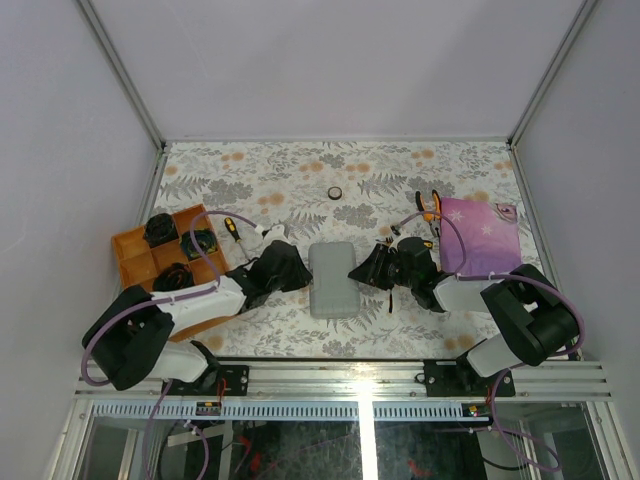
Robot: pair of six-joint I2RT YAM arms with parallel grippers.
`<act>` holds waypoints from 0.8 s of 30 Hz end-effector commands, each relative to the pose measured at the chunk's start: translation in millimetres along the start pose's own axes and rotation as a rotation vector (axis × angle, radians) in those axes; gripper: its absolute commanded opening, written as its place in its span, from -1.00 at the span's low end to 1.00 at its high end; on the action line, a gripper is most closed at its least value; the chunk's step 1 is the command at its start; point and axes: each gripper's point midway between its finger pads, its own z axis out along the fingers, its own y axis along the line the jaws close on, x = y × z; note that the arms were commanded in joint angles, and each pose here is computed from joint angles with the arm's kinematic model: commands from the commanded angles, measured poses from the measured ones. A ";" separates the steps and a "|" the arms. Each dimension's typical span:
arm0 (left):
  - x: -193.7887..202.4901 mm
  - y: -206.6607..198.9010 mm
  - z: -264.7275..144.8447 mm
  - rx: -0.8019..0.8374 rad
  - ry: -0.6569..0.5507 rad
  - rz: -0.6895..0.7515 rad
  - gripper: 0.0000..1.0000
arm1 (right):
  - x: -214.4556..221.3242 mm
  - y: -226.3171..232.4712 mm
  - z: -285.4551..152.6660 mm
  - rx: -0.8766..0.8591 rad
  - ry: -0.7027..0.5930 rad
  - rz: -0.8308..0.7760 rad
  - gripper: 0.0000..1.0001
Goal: Sort the tools into containers
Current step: Open the storage box at the center of the board.
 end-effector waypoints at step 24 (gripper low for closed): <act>7.9 16.6 10.9 0.032 0.025 -0.012 -0.59 | 42.6 -71.6 -20.3 0.283 0.133 0.003 -0.29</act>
